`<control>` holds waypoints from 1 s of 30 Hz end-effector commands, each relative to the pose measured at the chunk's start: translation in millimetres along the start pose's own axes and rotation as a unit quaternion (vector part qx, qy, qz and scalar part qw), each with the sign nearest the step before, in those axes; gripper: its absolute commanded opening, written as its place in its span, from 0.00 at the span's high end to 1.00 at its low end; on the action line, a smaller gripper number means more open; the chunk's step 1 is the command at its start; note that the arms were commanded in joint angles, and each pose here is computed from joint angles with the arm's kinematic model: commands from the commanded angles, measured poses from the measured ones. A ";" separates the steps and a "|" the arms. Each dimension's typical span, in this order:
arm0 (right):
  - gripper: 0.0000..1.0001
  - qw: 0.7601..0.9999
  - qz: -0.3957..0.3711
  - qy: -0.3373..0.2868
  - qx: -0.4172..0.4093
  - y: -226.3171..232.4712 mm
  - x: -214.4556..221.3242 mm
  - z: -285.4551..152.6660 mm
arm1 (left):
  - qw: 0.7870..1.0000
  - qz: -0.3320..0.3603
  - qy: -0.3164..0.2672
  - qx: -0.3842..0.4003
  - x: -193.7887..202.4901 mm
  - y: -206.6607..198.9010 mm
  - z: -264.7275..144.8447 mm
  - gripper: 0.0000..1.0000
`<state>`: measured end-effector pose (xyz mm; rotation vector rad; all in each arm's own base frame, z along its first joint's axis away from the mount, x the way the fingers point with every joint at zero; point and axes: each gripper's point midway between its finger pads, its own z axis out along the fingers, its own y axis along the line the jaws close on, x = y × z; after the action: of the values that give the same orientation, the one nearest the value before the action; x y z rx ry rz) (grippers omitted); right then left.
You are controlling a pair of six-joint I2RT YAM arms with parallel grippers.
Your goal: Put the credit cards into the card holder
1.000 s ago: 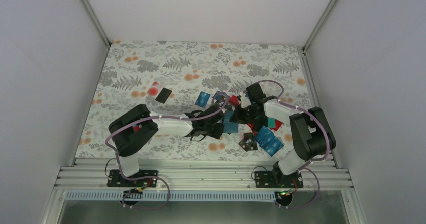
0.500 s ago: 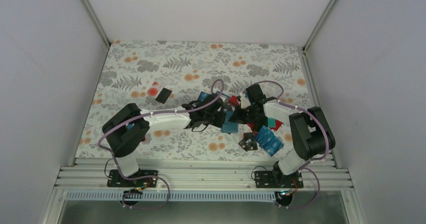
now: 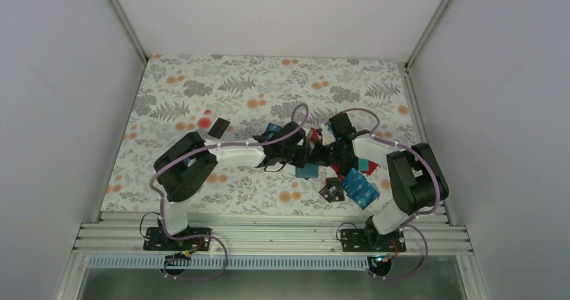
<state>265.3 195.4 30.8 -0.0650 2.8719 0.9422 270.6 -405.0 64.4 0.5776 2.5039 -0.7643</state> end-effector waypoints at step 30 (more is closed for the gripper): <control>0.00 0.969 -0.110 -0.223 -0.003 90.3 -109.9 -118.3 | 0.983 0.015 -0.121 -0.137 -61.4 62.1 -112.3 0.19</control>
<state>327.2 210.5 142.3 -0.1708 2.5655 0.9210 297.2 -338.2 122.1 0.4377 2.3888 -0.5441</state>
